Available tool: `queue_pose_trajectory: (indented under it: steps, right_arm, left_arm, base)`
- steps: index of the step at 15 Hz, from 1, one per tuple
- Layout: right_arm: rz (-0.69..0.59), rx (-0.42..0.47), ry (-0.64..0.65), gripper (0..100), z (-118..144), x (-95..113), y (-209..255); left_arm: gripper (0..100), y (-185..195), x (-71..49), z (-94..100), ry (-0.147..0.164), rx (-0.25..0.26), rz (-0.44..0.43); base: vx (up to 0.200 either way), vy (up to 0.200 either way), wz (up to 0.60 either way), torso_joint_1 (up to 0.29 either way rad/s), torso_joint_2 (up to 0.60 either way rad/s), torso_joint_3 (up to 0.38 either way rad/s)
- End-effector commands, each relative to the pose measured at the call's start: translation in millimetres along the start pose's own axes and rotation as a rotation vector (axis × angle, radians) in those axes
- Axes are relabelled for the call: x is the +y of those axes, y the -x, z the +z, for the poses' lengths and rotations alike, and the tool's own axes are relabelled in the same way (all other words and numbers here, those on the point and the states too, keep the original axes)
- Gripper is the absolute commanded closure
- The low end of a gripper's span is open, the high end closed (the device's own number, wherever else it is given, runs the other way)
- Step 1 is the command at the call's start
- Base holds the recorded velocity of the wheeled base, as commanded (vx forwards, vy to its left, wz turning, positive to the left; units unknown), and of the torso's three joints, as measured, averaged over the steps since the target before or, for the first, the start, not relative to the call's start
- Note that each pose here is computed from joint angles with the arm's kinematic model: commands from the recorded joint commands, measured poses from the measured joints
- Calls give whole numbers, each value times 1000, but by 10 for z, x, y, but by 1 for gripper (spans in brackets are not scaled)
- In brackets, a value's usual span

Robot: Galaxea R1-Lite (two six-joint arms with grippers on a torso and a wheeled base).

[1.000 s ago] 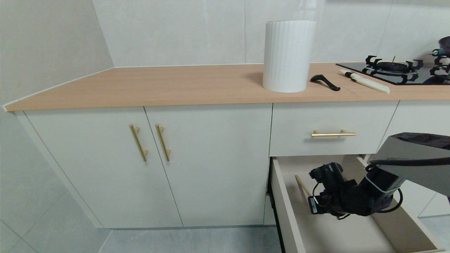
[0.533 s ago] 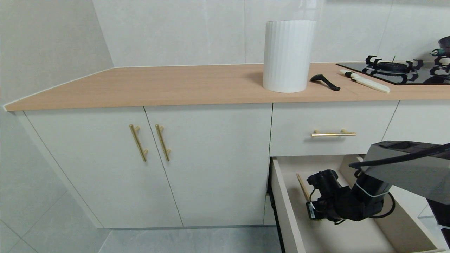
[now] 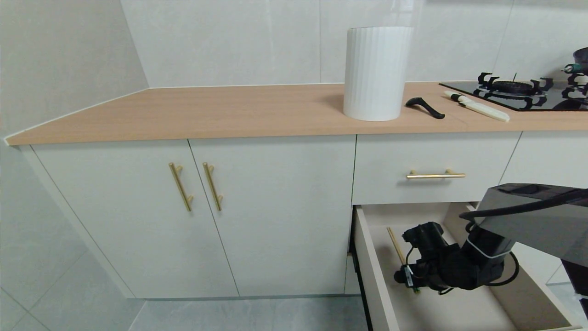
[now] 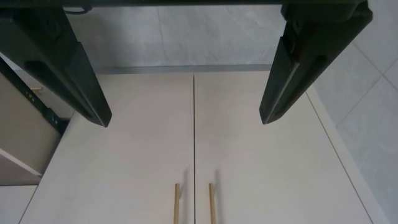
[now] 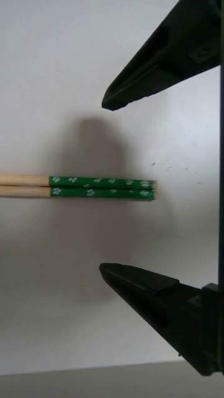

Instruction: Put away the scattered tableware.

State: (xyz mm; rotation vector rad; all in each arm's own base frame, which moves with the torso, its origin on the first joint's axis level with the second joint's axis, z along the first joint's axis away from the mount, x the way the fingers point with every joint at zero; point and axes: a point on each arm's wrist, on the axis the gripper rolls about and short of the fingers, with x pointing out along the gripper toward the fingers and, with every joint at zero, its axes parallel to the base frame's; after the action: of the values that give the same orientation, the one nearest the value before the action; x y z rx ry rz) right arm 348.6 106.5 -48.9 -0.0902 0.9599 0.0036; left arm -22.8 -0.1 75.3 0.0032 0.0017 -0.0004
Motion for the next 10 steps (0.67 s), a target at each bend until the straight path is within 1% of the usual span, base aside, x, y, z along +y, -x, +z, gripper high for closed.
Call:
queue_pose_trajectory:
  steps: [1, 3, 4, 5, 6, 7, 8, 9, 10]
  right_arm:
    - [20, -82, -8, 0, 155, -45, 449]
    - [36, -151, -11, 0, 252, -114, 846]
    - [39, -153, -8, 0, 256, -120, 876]
    - [34, -196, 20, 0, 351, -299, 1231]
    - [32, -209, 20, 0, 372, -326, 1309]
    - [31, -262, 8, 0, 428, -363, 1483]
    - [33, -275, 7, 0, 441, -370, 1526]
    - [40, -312, -3, 0, 464, -409, 1655]
    - [35, -321, -14, 0, 472, -460, 1687]
  left_arm:
    - [0, 0, 0, 0, 0, 0, 0]
    - [0, 0, 0, 0, 0, 0, 0]
    - [0, 0, 0, 0, 0, 0, 0]
    - [0, 0, 0, 0, 0, 0, 0]
    - [0, 0, 0, 0, 0, 0, 0]
    - [0, 0, 0, 0, 0, 0, 0]
    - [0, 0, 0, 0, 0, 0, 0]
    - [0, 0, 0, 0, 0, 0, 0]
    - [0, 0, 0, 0, 0, 0, 0]
  base:
    - [0, 0, 0, 0, 0, 0]
    - [0, 0, 0, 0, 0, 0]
    - [0, 0, 0, 0, 0, 0]
    - [0, 0, 0, 0, 0, 0]
    - [0, 0, 0, 0, 0, 0]
    - [0, 0, 0, 0, 0, 0]
    - [0, 0, 0, 0, 0, 0]
    - [0, 0, 0, 0, 0, 0]
    - [0, 0, 0, 0, 0, 0]
